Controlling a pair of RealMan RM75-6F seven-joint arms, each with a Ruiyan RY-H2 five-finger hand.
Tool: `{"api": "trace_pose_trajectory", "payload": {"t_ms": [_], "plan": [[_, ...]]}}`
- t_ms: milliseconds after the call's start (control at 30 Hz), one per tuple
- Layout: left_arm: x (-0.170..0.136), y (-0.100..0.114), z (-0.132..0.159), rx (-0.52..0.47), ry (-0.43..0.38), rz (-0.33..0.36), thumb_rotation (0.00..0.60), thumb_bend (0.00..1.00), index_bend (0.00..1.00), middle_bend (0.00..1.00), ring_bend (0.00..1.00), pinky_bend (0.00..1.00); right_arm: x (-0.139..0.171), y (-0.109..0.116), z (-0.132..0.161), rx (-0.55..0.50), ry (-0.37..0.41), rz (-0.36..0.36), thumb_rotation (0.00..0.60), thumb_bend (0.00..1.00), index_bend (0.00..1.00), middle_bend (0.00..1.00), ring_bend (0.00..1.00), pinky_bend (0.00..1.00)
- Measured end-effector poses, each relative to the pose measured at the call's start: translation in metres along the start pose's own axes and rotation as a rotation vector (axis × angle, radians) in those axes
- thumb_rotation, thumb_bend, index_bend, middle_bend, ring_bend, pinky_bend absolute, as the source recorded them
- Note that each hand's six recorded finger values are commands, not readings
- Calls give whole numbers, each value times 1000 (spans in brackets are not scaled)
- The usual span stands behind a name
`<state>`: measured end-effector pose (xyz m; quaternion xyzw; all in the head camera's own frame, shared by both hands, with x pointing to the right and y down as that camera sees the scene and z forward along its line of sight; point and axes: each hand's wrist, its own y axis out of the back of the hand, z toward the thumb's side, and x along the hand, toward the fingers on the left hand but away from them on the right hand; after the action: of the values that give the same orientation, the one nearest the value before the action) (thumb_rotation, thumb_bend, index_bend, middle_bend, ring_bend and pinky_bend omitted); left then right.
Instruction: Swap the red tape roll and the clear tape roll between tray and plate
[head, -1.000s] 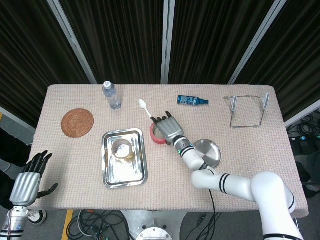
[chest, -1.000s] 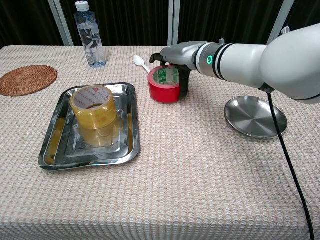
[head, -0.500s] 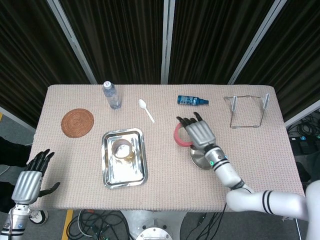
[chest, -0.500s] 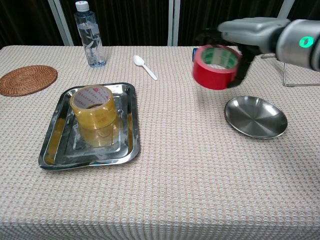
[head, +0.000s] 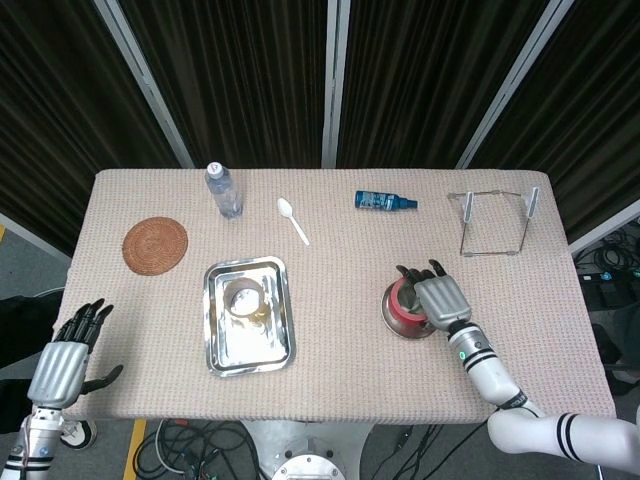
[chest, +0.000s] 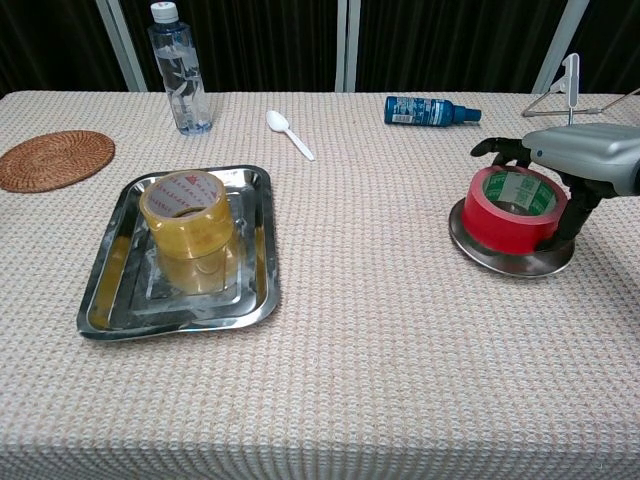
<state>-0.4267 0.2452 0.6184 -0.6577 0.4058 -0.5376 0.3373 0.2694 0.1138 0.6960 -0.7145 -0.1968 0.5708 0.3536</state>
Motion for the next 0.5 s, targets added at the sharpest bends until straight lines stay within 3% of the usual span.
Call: {"api": "trace_pose_trajectory", "payload": {"t_ms": [33, 133, 200, 500], "plan": [[0, 0, 0, -1, 0, 0, 600, 148, 54, 6, 0, 168, 1, -1, 0, 0, 3, 2, 600, 124, 0, 314, 203, 35], [0, 0, -1, -2, 1, 3, 600, 148, 54, 6, 0, 168, 2, -3, 3, -5, 16, 9, 600, 40, 0, 115, 35, 2], [0, 0, -1, -2, 1, 5, 600, 148, 54, 6, 0, 167, 3, -2, 4, -8, 27, 6, 600, 0, 0, 3, 0, 0], [1, 2, 0, -2, -3, 12, 600, 148, 54, 6, 0, 166, 19, 6, -2, -19, 12, -20, 600, 0, 0, 0, 0, 0]]}}
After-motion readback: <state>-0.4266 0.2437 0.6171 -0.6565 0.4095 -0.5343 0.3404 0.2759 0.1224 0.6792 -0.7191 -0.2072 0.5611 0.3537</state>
